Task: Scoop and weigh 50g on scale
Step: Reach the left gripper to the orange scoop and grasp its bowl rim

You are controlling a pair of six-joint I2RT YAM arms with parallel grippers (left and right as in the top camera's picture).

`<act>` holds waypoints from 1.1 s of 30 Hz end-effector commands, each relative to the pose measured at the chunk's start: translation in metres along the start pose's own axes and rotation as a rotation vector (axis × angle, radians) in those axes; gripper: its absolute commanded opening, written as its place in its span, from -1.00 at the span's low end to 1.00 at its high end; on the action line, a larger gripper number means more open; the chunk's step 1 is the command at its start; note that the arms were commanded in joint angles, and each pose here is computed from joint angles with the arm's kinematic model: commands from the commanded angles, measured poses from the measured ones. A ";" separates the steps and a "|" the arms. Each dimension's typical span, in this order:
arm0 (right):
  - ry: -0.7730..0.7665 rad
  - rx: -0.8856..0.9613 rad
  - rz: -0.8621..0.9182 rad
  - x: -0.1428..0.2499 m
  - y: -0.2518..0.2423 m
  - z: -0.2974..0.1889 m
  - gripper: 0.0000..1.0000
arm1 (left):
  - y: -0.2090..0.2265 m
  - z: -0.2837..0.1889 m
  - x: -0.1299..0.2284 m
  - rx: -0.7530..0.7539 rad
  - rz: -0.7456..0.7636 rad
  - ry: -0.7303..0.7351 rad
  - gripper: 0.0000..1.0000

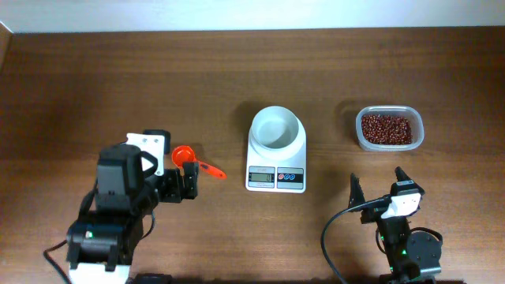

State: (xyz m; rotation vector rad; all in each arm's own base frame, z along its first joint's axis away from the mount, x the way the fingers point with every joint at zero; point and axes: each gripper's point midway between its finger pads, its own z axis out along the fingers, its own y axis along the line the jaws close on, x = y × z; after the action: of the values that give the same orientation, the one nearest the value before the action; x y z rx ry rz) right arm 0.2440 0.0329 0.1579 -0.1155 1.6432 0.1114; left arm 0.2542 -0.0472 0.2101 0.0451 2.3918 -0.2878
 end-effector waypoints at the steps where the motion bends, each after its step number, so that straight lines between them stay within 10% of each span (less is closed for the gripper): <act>1: 0.002 -0.016 0.006 0.002 0.003 0.000 0.97 | -0.027 0.001 0.002 0.151 -0.016 0.053 0.98; 14: 0.002 -0.016 0.006 0.002 0.003 0.000 0.97 | -0.066 -0.003 0.003 0.397 -0.027 0.089 0.98; 21: 0.002 -0.016 0.006 0.002 0.003 0.000 0.97 | 0.043 0.016 0.031 -0.295 -0.601 0.137 0.86; 33: 0.002 -0.016 0.006 0.002 0.003 0.000 0.97 | 0.084 0.119 0.065 -0.561 -0.828 0.312 0.29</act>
State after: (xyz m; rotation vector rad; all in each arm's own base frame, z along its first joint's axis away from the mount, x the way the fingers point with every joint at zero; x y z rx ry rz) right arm 0.2440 0.0330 0.1580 -0.1161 1.6428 0.1114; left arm 0.2839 0.0014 0.0828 -1.1690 2.6057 -0.0116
